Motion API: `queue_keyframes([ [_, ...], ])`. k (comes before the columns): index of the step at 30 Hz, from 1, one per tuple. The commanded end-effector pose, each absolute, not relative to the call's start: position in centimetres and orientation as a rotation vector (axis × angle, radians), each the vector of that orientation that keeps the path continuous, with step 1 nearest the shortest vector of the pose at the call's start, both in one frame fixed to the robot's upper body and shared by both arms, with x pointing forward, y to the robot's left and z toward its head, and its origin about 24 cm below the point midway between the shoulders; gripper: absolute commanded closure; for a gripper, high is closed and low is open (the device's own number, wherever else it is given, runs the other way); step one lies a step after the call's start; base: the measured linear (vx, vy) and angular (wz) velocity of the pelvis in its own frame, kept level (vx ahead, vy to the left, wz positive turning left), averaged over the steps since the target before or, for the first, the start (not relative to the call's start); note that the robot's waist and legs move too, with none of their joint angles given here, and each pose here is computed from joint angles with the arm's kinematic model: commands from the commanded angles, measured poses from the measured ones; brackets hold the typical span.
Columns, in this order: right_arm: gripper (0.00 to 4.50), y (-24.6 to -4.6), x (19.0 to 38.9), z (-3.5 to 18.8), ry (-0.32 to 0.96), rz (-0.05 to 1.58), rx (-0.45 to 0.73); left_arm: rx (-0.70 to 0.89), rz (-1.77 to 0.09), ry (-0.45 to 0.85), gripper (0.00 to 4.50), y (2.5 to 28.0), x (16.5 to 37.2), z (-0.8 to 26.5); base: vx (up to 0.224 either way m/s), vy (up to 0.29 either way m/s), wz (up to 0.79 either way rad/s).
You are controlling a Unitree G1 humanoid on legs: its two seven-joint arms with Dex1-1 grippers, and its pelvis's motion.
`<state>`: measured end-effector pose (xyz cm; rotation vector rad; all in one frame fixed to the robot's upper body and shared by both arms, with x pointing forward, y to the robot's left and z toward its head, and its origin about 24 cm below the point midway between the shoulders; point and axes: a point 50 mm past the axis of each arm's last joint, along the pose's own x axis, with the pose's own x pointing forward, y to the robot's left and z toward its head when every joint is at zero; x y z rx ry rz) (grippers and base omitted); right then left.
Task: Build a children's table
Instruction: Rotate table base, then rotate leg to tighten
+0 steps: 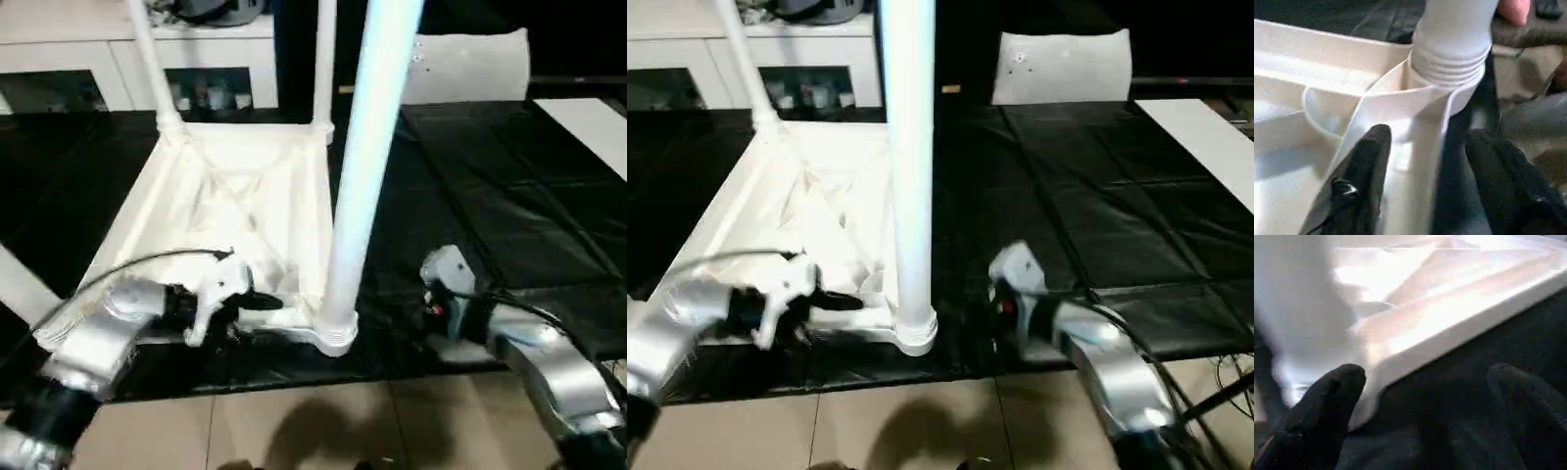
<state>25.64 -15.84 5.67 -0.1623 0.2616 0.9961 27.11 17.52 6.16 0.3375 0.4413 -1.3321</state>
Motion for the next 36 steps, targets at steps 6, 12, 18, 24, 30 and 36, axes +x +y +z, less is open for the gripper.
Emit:
queue_keyframes([
  [6, 0.00, -15.5, 24.4, 6.9, 0.256, 1.137, -0.155, 0.418, -1.358, 0.441, 2.48, 17.5, 28.4, 5.5, 0.000, 0.000, 0.00],
  [12, 0.00, -15.7, 24.2, 7.1, 0.266, 1.149, -0.156, 0.412, -1.399, 0.463, 2.90, 17.5, 28.4, 5.5, 0.000, 0.000, 0.00],
  [18, 0.00, -15.8, 24.1, 7.0, 0.282, 1.166, -0.161, 0.421, -1.422, 0.470, 3.43, 17.4, 28.6, 5.2, 0.000, 0.000, 0.00],
  [24, 0.00, -15.8, 24.1, 7.0, 0.293, 1.165, -0.172, 0.435, -1.448, 0.493, 3.89, 17.3, 28.6, 5.1, 0.000, 0.000, 0.00],
  [30, 0.00, -15.9, 24.3, 7.0, 0.287, 1.160, -0.181, 0.443, -1.468, 0.508, 4.35, 17.1, 28.6, 4.9, 0.000, 0.000, 0.00],
  [36, 0.00, -15.7, 24.8, 7.2, 0.285, 1.156, -0.196, 0.455, -1.466, 0.479, 4.46, 16.6, 29.0, 5.1, 0.000, 0.000, 0.00],
])
